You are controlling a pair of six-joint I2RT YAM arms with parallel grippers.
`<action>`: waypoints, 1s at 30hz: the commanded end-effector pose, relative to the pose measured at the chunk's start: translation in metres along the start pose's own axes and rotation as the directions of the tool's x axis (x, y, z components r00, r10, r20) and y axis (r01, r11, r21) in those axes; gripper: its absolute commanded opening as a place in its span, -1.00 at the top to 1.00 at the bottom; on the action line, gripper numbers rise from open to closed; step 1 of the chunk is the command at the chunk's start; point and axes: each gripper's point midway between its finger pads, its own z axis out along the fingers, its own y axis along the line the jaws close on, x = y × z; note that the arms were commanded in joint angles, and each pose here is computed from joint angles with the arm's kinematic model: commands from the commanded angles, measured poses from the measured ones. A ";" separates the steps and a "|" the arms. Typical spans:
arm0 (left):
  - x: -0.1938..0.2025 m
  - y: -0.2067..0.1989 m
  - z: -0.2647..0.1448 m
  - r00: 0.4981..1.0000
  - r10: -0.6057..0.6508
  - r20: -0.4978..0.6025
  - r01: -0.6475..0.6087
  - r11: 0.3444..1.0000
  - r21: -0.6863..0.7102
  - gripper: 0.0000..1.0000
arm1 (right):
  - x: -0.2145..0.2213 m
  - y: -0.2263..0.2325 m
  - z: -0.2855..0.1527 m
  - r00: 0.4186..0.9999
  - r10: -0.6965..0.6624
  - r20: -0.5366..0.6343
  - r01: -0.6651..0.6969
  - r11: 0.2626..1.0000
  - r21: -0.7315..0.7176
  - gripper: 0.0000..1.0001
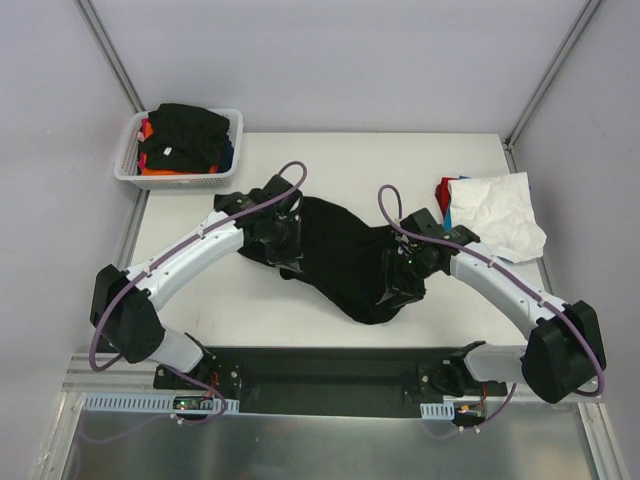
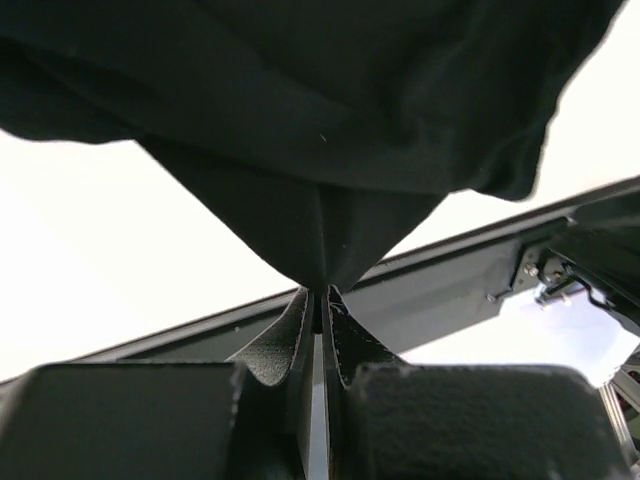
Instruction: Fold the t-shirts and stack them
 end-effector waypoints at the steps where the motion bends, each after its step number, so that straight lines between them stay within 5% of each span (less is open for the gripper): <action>1: 0.003 -0.014 -0.046 0.999 0.027 0.025 -0.027 0.999 0.028 1.00 | -0.002 0.002 0.006 1.000 -0.010 -0.004 0.010 1.000 -0.006 0.03; 11: 0.029 -0.024 -0.091 0.999 0.030 0.018 -0.031 0.997 0.067 1.00 | -0.001 0.002 0.011 1.000 -0.027 -0.009 0.027 1.000 0.004 0.04; 30: 0.132 0.037 -0.083 0.980 -0.033 -0.194 0.039 0.999 0.027 1.00 | 0.007 -0.002 0.013 0.998 -0.056 -0.038 0.057 0.997 0.042 0.04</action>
